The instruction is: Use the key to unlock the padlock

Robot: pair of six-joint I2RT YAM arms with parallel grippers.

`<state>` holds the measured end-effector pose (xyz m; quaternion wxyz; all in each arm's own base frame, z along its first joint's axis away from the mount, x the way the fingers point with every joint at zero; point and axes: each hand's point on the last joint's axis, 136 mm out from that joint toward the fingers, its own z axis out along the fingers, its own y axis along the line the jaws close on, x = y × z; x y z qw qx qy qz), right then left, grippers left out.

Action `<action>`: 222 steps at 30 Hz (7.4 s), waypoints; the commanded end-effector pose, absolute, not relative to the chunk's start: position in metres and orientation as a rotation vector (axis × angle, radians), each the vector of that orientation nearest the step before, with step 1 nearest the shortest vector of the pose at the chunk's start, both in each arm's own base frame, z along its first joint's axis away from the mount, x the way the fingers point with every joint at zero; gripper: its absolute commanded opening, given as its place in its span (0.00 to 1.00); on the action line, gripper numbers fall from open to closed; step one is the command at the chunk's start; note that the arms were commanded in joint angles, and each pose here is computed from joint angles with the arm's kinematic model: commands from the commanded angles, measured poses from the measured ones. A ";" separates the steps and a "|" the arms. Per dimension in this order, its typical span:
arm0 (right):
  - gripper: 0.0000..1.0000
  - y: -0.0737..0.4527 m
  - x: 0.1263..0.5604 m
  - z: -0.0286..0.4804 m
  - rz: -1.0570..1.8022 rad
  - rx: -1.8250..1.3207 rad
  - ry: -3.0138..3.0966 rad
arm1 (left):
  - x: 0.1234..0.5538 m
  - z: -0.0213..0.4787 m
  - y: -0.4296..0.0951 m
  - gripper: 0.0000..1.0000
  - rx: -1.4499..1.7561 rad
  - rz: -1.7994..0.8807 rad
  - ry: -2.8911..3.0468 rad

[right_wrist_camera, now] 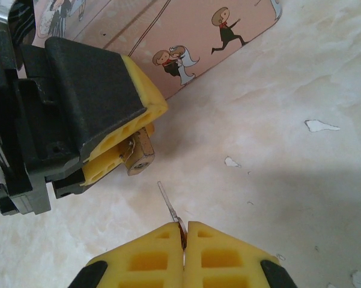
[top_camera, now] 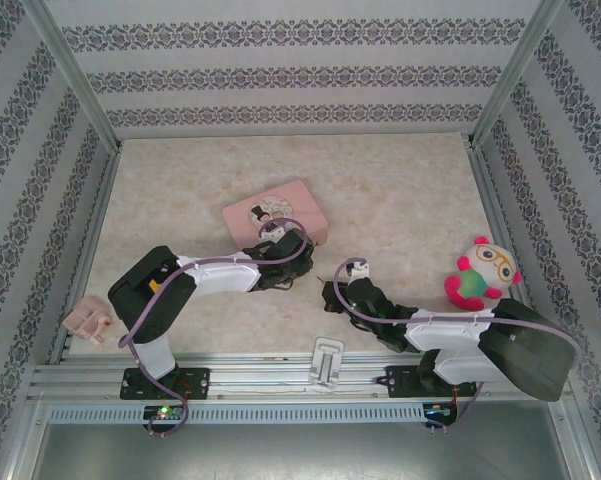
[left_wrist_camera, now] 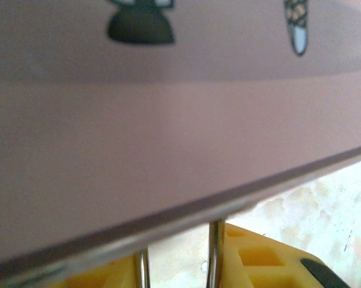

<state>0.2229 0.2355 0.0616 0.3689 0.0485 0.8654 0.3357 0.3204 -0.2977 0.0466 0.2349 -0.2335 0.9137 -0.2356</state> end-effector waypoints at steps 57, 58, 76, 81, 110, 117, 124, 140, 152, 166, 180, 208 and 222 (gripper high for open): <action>0.00 0.275 0.254 0.064 1.090 0.380 2.077 | 0.331 0.051 -0.308 0.00 -0.725 -0.769 2.450; 0.00 0.275 0.255 0.066 1.095 0.385 2.065 | 0.331 0.051 -0.308 0.00 -0.726 -0.769 2.449; 0.00 0.268 0.258 0.071 1.096 0.422 2.014 | 0.331 0.052 -0.308 0.00 -0.741 -0.778 2.446; 0.00 0.273 0.258 0.071 1.116 0.406 2.019 | 0.332 0.052 -0.308 0.00 -0.742 -0.780 2.442; 0.00 0.292 0.261 0.075 1.230 0.471 1.953 | 0.330 0.054 -0.318 0.00 -0.752 -0.830 2.464; 0.00 0.282 0.259 0.071 1.220 0.516 1.934 | 0.318 0.055 -0.323 0.00 -0.725 -0.829 2.482; 0.00 0.272 0.247 0.059 1.222 0.539 1.985 | 0.311 0.053 -0.315 0.00 -0.736 -0.811 2.486; 0.00 0.266 0.232 0.036 1.242 0.591 2.080 | 0.309 0.060 -0.310 0.00 -0.729 -0.793 2.455; 0.00 0.258 0.231 0.035 1.241 0.607 2.102 | 0.313 0.068 -0.312 0.00 -0.688 -0.801 2.438; 0.00 0.268 0.234 0.061 1.267 0.465 2.060 | 0.313 0.065 -0.314 0.00 -0.669 -0.786 2.461; 0.00 0.276 0.237 0.056 1.272 0.470 2.074 | 0.313 0.067 -0.317 0.00 -0.659 -0.798 2.463; 0.00 0.276 0.244 0.069 1.280 0.467 2.023 | 0.313 0.067 -0.321 0.00 -0.643 -0.812 2.474; 0.00 0.269 0.250 0.078 1.327 0.497 2.004 | 0.312 0.067 -0.321 0.00 -0.632 -0.808 2.482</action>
